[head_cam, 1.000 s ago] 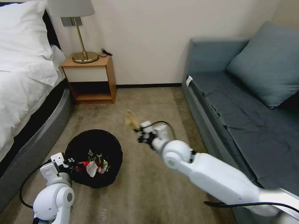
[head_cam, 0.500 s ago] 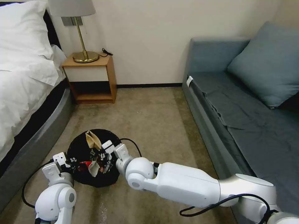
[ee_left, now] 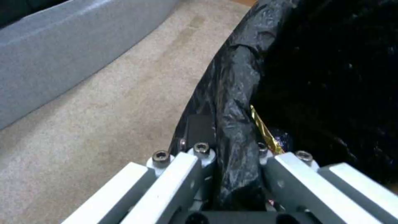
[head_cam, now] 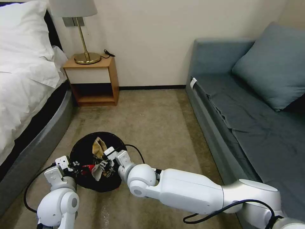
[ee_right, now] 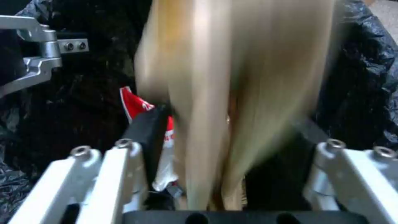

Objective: Pick up the trash bin, then pick up the garbage on the floor and place it into the trash bin.

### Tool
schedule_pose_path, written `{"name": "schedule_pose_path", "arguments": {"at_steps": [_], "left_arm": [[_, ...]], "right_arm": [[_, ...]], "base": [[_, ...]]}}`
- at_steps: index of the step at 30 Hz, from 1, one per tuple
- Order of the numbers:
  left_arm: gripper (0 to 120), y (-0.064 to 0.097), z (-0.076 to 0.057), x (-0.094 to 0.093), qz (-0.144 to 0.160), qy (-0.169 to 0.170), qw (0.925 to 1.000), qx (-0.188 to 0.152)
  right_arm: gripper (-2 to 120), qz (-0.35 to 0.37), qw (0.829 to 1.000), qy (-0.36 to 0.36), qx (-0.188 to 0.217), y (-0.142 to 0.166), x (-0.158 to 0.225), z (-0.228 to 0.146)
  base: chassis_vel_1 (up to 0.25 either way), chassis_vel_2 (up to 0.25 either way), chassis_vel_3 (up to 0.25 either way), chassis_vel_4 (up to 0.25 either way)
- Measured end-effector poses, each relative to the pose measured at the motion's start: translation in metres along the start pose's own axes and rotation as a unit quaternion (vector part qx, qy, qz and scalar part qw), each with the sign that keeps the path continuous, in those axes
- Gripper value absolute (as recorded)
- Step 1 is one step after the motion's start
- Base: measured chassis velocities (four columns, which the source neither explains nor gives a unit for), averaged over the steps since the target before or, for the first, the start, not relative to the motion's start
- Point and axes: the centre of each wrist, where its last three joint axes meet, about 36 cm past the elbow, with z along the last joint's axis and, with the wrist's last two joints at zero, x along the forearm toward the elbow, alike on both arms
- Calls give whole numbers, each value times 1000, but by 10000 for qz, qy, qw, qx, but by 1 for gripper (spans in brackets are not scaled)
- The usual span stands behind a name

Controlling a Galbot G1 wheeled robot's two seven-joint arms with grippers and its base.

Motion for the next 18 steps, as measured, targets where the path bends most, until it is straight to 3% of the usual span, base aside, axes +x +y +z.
{"name": "schedule_pose_path", "arguments": {"at_steps": [8,18], "left_arm": [[2,-3,1,0,36,22,10000,16],[2,-3,5,-1,17,76,10000,8]], "right_arm": [[96,38,10000,-34,-4,-2,1,0],[100,98,9985,-537,0,-9,3,-28]], "base": [[0,0,0,0],[0,0,0,0]]}}
